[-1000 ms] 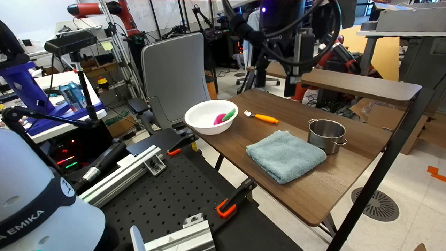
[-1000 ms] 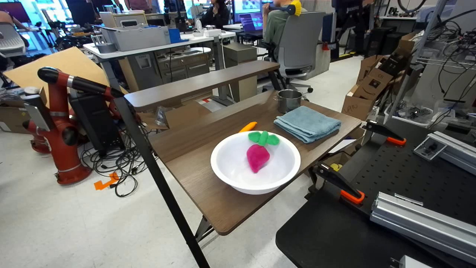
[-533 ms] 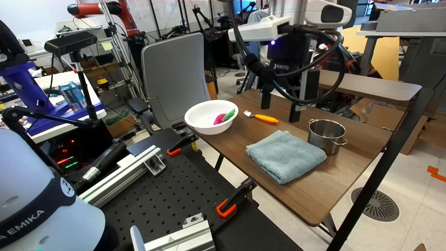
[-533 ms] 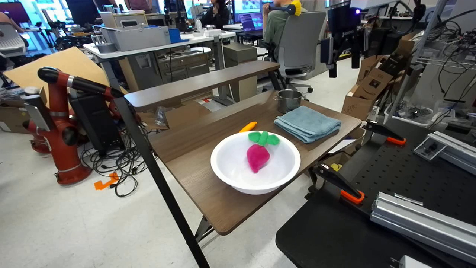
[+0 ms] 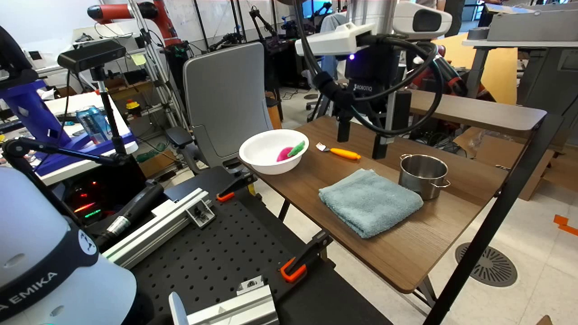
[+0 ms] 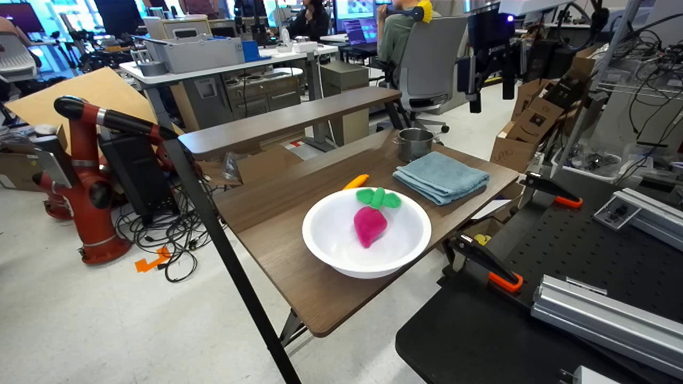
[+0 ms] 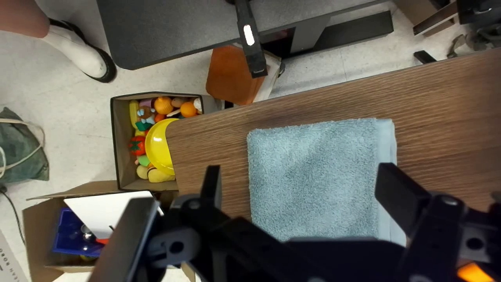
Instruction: Slide the blue towel backwards
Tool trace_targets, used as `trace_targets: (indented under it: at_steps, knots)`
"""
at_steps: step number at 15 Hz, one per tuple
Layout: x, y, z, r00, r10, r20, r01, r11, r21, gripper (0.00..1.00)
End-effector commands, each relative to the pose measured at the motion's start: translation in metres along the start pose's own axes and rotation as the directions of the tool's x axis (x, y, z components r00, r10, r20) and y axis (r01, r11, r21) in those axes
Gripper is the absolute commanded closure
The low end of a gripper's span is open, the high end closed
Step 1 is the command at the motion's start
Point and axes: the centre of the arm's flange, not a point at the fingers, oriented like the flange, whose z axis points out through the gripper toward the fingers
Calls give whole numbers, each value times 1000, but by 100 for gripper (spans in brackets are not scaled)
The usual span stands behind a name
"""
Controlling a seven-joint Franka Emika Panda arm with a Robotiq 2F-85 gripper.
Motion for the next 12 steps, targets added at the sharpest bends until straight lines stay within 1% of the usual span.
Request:
trace_targets:
  at_steps: [1,4,7,10,12]
  knots:
    - [23,-12,18,1000,4,-21,-5,1000,-21,0]
    - [40,-24,44,999,3,-50,-4,1000,-28,0]
    - [53,-37,77,996,6,-87,-7,1000,-15,0]
    - [61,-47,106,993,16,-118,-16,1000,-5,0]
    - [63,-48,118,992,18,-128,-17,1000,12,0]
